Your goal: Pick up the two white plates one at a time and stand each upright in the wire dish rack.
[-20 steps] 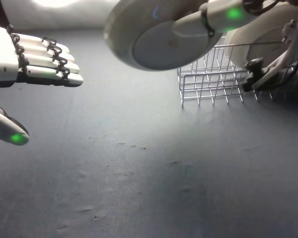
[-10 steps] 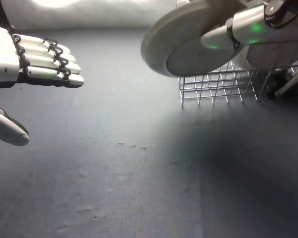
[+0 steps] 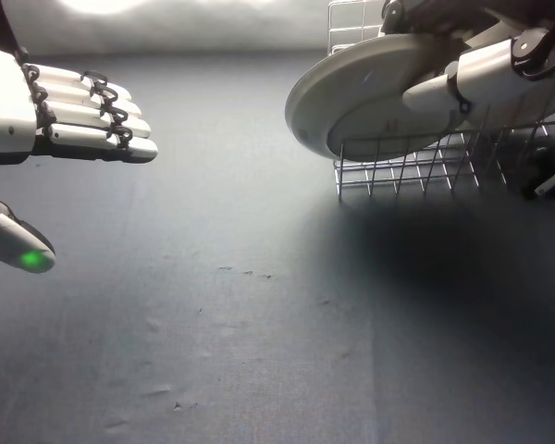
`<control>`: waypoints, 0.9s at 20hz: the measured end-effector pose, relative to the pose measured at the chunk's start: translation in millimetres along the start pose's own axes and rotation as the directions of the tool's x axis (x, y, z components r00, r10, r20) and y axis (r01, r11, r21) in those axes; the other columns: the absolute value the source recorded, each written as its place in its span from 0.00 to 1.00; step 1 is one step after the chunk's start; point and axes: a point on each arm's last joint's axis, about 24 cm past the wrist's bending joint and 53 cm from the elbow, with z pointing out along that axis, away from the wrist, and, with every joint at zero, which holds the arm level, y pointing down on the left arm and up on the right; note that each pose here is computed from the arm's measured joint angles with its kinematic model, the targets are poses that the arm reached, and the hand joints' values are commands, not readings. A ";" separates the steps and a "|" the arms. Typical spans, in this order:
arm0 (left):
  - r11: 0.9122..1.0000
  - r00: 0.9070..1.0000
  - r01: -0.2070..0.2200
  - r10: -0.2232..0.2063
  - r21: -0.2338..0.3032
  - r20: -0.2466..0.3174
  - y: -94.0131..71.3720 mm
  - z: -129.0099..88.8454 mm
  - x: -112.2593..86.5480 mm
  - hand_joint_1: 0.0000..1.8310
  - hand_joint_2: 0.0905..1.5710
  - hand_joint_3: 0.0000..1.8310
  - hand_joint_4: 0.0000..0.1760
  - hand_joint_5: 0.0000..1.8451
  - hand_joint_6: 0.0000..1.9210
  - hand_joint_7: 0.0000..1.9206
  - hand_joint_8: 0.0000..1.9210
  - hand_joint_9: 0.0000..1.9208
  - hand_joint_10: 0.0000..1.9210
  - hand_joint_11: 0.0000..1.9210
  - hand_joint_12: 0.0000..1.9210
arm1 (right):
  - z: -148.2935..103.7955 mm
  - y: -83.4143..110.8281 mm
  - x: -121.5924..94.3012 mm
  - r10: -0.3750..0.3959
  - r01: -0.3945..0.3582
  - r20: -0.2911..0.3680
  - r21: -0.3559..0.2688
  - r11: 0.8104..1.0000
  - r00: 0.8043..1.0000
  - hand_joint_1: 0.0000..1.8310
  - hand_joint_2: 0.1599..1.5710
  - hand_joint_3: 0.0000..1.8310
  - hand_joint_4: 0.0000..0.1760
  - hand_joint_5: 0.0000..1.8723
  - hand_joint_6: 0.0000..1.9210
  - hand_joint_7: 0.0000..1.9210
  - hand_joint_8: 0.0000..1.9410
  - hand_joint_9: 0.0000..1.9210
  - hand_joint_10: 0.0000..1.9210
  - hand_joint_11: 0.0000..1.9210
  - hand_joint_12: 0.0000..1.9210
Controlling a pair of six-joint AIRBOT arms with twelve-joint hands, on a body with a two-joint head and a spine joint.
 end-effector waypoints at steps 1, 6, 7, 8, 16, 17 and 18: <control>1.000 1.000 0.000 0.000 0.000 0.000 0.0 0.0 0.0 0.00 0.64 0.00 0.00 0.01 0.00 0.01 0.00 0.01 0.00 0.02 0.01 | -0.7 -2.0 0.6 -0.010 0.010 -0.002 0.001 1.000 1.000 0.75 0.68 0.00 0.00 0.46 0.53 0.52 0.49 0.50 0.64 0.44 0.69; 1.000 1.000 0.000 0.000 0.001 0.000 -0.2 0.0 0.0 0.00 0.65 0.00 0.00 0.01 0.00 0.01 0.00 0.00 0.00 0.01 0.01 | -4.2 -14.5 2.8 -0.042 0.042 -0.011 0.016 0.999 0.999 0.81 0.68 0.00 0.00 0.44 0.54 0.50 0.46 0.50 0.56 0.43 0.83; 1.000 1.000 0.000 0.000 0.002 0.000 -0.4 0.0 0.0 0.00 0.65 0.00 0.00 0.00 0.00 0.01 0.00 0.00 0.00 0.01 0.01 | -4.5 -14.7 1.7 -0.049 0.049 -0.009 0.012 0.999 0.999 0.81 0.68 0.00 0.00 0.43 0.55 0.50 0.47 0.49 0.57 0.42 0.84; 1.000 1.000 0.000 0.000 0.002 0.000 -0.6 0.0 0.0 0.00 0.64 0.00 0.00 0.00 0.00 0.01 0.00 0.00 0.00 0.01 0.01 | -5.0 -16.5 -0.1 -0.065 0.065 -0.008 0.012 0.998 0.998 0.81 0.69 0.00 0.00 0.43 0.56 0.50 0.48 0.47 0.59 0.40 0.84; 1.000 1.000 0.000 0.000 0.004 -0.001 -1.3 0.0 0.3 0.00 0.64 0.00 0.00 0.00 0.00 0.00 0.00 0.00 0.00 0.01 0.02 | -10.2 -28.0 -1.3 -0.129 0.129 -0.017 0.018 0.991 0.992 0.68 0.69 0.00 0.00 0.31 0.03 0.33 0.00 0.33 0.02 0.09 0.63; 1.000 1.000 0.000 0.000 0.005 -0.002 -2.2 -0.2 0.6 0.00 0.65 0.00 0.00 0.01 0.00 0.01 0.00 0.00 0.00 0.01 0.02 | -10.3 -28.4 -1.3 -0.129 0.129 -0.017 0.019 0.991 0.992 0.68 0.69 0.00 0.00 0.28 0.01 0.30 0.00 0.31 0.01 0.07 0.62; 1.000 1.000 0.000 0.000 0.007 -0.002 -2.6 -0.3 0.7 0.00 0.65 0.00 0.00 0.01 0.00 0.01 0.00 0.00 0.00 0.01 0.02 | -10.4 -28.4 -1.5 -0.129 0.129 -0.017 0.019 0.991 0.992 0.67 0.68 0.00 0.00 0.26 0.00 0.26 0.00 0.27 0.00 0.04 0.60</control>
